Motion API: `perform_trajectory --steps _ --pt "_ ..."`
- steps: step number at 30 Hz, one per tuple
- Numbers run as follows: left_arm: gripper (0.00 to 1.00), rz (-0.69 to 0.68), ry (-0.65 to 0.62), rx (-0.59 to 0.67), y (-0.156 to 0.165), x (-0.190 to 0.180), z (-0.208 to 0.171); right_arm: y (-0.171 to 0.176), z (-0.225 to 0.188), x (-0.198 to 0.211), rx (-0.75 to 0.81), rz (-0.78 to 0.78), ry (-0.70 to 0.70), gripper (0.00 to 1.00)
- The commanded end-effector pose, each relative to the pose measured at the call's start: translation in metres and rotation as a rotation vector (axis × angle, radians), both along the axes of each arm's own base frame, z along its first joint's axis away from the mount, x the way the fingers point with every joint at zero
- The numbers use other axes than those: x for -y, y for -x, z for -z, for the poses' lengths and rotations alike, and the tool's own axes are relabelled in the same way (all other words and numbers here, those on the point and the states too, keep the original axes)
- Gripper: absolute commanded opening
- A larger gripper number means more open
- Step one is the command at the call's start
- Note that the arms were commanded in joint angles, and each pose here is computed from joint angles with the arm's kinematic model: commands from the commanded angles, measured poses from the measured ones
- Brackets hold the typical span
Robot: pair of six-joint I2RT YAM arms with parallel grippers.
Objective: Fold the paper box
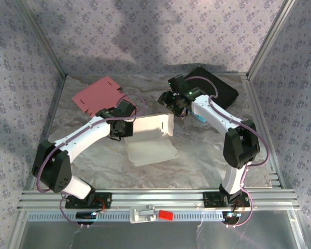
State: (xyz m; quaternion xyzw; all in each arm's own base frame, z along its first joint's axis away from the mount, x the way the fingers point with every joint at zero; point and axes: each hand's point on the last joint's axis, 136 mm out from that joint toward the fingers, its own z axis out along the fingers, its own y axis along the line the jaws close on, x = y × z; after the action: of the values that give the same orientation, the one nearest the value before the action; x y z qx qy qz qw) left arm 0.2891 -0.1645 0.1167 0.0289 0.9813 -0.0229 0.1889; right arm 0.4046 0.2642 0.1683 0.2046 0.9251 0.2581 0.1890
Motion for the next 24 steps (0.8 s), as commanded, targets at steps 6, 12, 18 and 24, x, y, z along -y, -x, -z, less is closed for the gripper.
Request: perform_trajectory --steps 6,12,18,24 --pt "0.00 0.012 0.017 0.014 -0.004 0.003 -0.010 0.013 0.018 -0.012 -0.058 -0.090 0.021 0.62" --pt "0.00 0.015 0.019 0.016 -0.004 0.003 -0.010 0.019 0.018 -0.019 -0.074 -0.107 -0.012 0.61" --pt "0.00 0.019 0.031 0.018 -0.005 0.006 -0.010 0.021 0.011 -0.025 -0.083 -0.075 -0.092 0.56" --pt "0.00 0.024 0.039 0.019 -0.006 0.008 -0.009 0.024 0.007 -0.030 -0.105 -0.047 -0.161 0.53"
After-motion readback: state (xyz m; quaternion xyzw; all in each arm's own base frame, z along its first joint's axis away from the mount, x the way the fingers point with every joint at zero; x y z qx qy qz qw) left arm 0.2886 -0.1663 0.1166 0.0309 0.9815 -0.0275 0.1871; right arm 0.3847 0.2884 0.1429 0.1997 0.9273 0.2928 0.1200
